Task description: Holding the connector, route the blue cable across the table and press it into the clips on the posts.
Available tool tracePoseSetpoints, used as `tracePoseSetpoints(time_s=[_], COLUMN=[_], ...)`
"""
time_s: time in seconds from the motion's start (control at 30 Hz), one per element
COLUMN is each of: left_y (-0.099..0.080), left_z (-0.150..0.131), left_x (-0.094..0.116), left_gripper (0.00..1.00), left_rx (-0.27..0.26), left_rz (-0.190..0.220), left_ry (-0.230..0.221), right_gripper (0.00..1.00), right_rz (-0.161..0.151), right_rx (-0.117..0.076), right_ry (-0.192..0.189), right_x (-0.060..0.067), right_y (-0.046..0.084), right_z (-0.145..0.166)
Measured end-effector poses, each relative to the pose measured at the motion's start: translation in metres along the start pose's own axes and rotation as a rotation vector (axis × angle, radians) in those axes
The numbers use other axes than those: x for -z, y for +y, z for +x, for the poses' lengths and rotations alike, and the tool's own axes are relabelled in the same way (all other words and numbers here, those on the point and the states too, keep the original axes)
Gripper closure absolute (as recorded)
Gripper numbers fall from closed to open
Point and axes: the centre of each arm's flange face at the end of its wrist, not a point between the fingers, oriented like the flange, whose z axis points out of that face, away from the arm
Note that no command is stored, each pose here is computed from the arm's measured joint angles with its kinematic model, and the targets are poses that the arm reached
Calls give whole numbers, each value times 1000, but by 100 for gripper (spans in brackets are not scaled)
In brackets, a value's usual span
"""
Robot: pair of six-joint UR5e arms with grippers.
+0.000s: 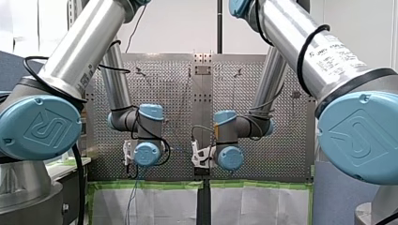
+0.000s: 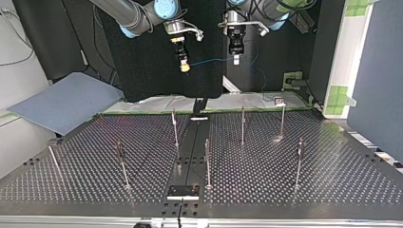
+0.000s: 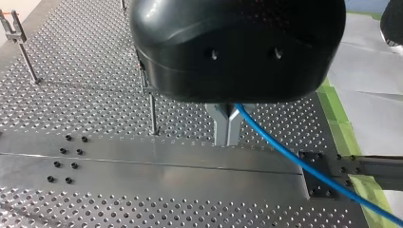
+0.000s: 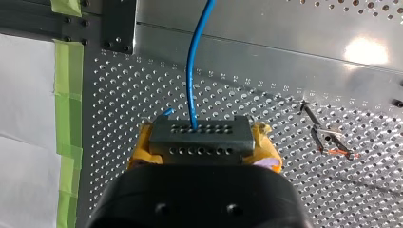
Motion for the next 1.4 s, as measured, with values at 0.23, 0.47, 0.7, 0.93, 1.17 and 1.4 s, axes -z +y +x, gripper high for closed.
tracePoseSetpoints(time_s=[0.23,0.47,0.7,0.93,1.17,1.4], left_y=[0,0,0,0,10,16], left_z=[0,0,0,-1,-9,-33], left_x=[0,0,0,2,30,23], left_gripper=[100,100,100,100,100,100], left_rx=[0,0,0,-1,-15,-2], left_rz=[0,0,0,0,-25,-100], left_ry=[0,0,0,-4,10,-5], right_gripper=[100,100,100,100,100,100], right_rz=[0,0,0,0,-8,44], right_rx=[0,0,0,1,13,-33], right_ry=[0,0,0,0,46,105], right_x=[0,0,0,0,-8,-18], right_y=[0,0,0,0,-14,-20], right_z=[0,0,0,0,38,95])
